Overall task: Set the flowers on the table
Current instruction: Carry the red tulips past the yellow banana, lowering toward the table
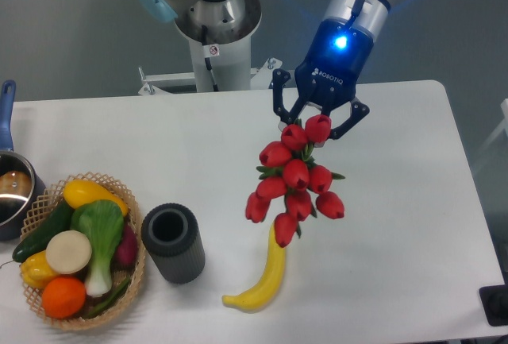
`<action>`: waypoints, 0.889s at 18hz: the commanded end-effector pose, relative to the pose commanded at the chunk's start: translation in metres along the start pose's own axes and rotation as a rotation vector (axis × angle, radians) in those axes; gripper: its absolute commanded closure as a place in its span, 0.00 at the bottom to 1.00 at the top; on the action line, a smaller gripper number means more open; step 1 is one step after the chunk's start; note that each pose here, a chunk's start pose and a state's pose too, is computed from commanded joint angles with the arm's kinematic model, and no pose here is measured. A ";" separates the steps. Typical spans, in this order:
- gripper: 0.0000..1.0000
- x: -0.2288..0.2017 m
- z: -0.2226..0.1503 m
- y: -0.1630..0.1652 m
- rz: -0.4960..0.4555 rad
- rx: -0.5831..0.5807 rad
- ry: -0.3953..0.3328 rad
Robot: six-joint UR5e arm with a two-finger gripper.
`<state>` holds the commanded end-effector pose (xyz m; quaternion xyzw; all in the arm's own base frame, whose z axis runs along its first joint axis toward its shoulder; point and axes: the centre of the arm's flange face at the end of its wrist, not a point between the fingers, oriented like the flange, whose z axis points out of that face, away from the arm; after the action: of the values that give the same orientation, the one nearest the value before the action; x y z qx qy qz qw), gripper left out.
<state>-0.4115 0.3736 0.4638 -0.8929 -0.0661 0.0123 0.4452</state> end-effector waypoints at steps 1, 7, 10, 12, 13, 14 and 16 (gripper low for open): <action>0.60 -0.002 0.004 0.012 -0.014 -0.030 -0.014; 0.60 -0.001 0.013 0.047 -0.067 -0.175 -0.091; 0.60 -0.001 0.020 0.067 -0.104 -0.241 -0.105; 0.60 -0.001 0.025 0.079 -0.118 -0.269 -0.101; 0.60 -0.003 0.029 0.083 -0.124 -0.283 -0.102; 0.60 -0.008 0.034 0.091 -0.135 -0.305 -0.103; 0.60 -0.017 0.046 0.104 -0.154 -0.339 -0.099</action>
<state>-0.4210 0.3463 0.3524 -0.9458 -0.1572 0.0106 0.2841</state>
